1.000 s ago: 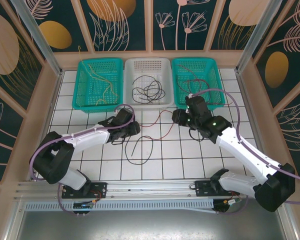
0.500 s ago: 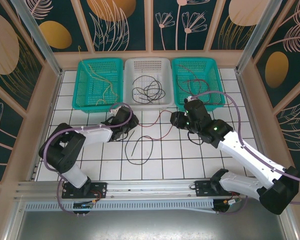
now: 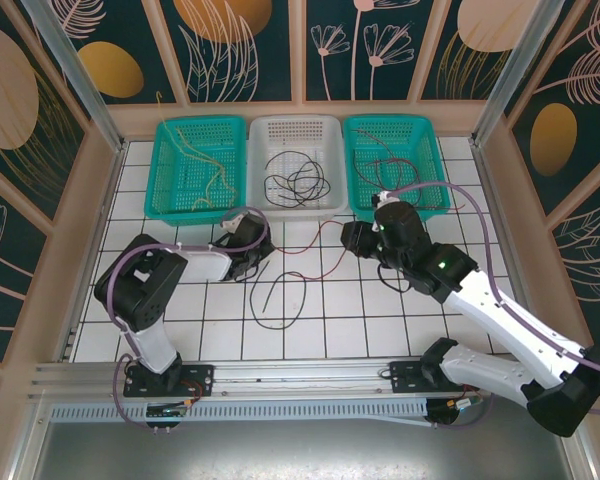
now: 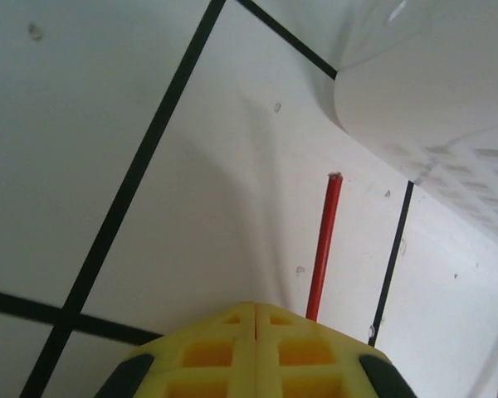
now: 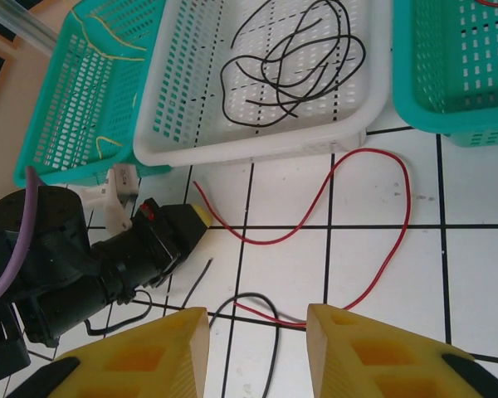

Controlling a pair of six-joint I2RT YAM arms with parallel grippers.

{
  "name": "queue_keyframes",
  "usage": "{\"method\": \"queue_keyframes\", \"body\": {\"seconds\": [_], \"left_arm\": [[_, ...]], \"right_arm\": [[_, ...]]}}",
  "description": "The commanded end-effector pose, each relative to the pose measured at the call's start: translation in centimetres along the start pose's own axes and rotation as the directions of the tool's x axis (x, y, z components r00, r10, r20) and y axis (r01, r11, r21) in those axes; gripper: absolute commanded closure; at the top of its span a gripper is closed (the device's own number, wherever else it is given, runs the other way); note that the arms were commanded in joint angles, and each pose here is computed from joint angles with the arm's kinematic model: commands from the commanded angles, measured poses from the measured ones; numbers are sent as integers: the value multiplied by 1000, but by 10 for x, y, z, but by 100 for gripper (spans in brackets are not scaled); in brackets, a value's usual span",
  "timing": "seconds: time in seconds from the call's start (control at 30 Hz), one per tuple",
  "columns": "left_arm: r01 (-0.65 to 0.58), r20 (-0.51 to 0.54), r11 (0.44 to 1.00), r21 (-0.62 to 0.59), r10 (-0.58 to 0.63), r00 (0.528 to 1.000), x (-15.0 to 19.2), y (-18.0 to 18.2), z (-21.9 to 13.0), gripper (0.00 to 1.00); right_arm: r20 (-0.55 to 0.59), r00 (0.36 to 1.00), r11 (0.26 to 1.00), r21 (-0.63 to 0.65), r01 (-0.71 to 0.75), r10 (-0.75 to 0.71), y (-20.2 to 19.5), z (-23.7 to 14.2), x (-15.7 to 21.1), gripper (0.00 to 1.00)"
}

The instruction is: Untangle the cables

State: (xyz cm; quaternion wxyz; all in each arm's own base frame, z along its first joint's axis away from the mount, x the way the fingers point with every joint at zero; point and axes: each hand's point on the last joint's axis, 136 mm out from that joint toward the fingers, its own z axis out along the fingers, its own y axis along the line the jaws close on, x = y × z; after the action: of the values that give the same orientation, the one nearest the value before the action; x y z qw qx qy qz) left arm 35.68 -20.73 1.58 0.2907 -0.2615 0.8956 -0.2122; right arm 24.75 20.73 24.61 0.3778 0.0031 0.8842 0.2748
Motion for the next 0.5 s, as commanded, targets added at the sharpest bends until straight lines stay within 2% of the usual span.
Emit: {"method": "queue_keyframes", "body": {"seconds": [0.0, 0.13, 0.23, 0.3, 0.37, 0.47], "left_arm": [[-13, 22, 999, 46, 12, 1000, -6, -4, -22, 100], [-34, 51, 997, 75, 30, 998, -12, -2, -50, 100], [-66, 23, 988, 136, 64, 998, -9, -16, -63, 99], [-97, -22, 983, 153, 102, 995, -1, -25, -67, 87], [-186, -78, 970, 156, 199, 977, 16, -37, -70, 73], [-329, -200, 927, 178, 362, 911, 59, -50, -71, 61]], "right_arm": [[52, 999, 999, -45, 8, -6, 17, -8, -12, 64], [36, 999, 998, -53, 30, -28, 25, -2, -5, 64], [16, 999, 998, -40, 42, -41, 28, 4, 3, 63], [-11, 999, 999, -21, 46, -46, 26, 11, 11, 61], [-47, 998, 998, 31, 45, -44, 17, 19, 22, 61], [-58, 998, 992, 118, 33, -26, 0, 23, 28, 59]]}}
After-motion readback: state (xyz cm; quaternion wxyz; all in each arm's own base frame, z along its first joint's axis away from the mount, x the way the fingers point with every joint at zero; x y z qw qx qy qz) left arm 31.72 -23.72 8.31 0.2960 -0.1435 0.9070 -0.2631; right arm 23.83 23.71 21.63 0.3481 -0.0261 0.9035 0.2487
